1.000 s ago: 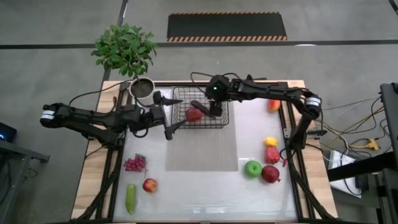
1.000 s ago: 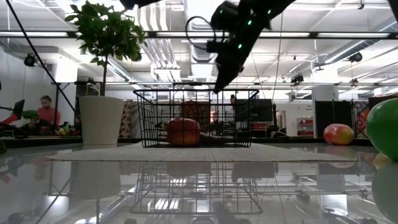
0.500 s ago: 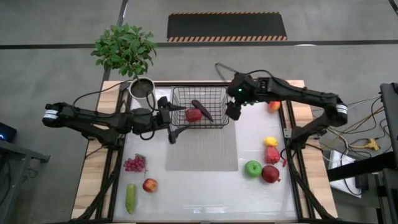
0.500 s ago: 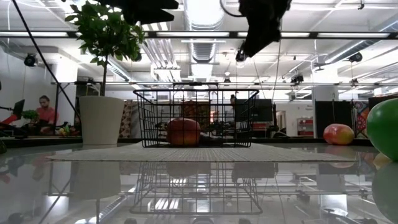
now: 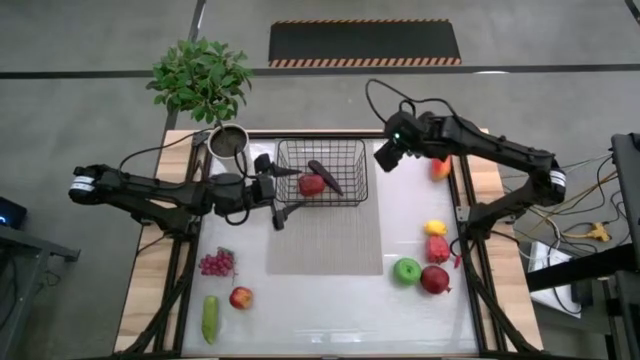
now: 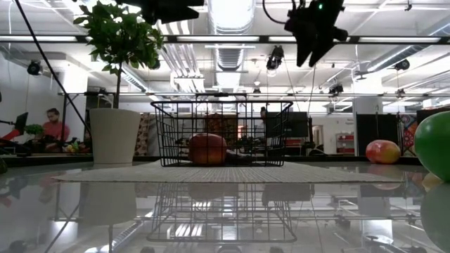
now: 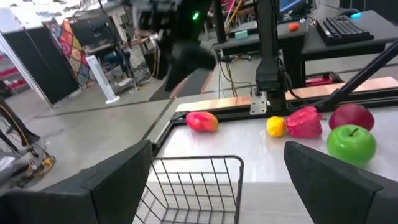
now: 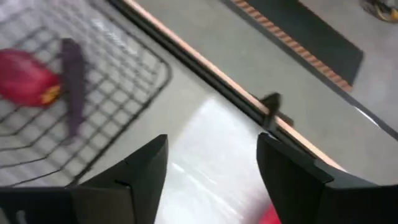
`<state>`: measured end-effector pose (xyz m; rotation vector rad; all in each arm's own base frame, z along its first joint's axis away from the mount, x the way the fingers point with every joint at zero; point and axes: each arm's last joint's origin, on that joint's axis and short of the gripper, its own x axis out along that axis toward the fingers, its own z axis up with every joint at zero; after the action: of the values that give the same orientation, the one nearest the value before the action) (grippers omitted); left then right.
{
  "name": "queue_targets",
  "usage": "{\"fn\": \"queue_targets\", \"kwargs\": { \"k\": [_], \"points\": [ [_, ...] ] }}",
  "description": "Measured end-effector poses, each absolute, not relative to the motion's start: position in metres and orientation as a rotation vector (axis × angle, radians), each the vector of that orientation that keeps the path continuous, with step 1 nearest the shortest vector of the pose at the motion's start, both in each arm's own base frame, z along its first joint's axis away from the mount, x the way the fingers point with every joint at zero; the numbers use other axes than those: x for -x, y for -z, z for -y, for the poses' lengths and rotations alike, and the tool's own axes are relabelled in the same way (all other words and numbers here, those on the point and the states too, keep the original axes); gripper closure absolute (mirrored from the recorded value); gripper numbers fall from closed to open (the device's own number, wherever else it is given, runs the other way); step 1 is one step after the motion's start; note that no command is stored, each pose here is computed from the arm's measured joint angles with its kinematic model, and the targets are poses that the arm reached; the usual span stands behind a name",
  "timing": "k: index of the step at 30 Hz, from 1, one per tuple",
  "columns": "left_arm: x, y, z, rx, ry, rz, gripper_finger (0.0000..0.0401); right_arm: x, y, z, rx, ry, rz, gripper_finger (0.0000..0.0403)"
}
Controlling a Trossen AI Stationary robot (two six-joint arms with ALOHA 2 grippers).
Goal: Build produce basket
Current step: Put the mango into the wire basket
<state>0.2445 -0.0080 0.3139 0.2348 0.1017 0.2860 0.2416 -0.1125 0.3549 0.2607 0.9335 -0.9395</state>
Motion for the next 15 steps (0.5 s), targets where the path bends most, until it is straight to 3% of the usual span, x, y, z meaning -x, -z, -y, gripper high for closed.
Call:
{"fn": "queue_targets", "kwargs": {
  "k": [8, 15],
  "points": [
    [-0.244, -0.325, 0.008, -0.292, -0.299, -0.002, 0.0053, -0.232, -0.331, 0.172, -0.370, 1.123, -1.011, 0.0089],
    [-0.244, -0.330, 0.008, -0.371, -0.312, 0.031, 0.0053, -0.204, -0.296, 0.216, -0.623, 1.291, -1.207, 0.0068]
  ]
}}
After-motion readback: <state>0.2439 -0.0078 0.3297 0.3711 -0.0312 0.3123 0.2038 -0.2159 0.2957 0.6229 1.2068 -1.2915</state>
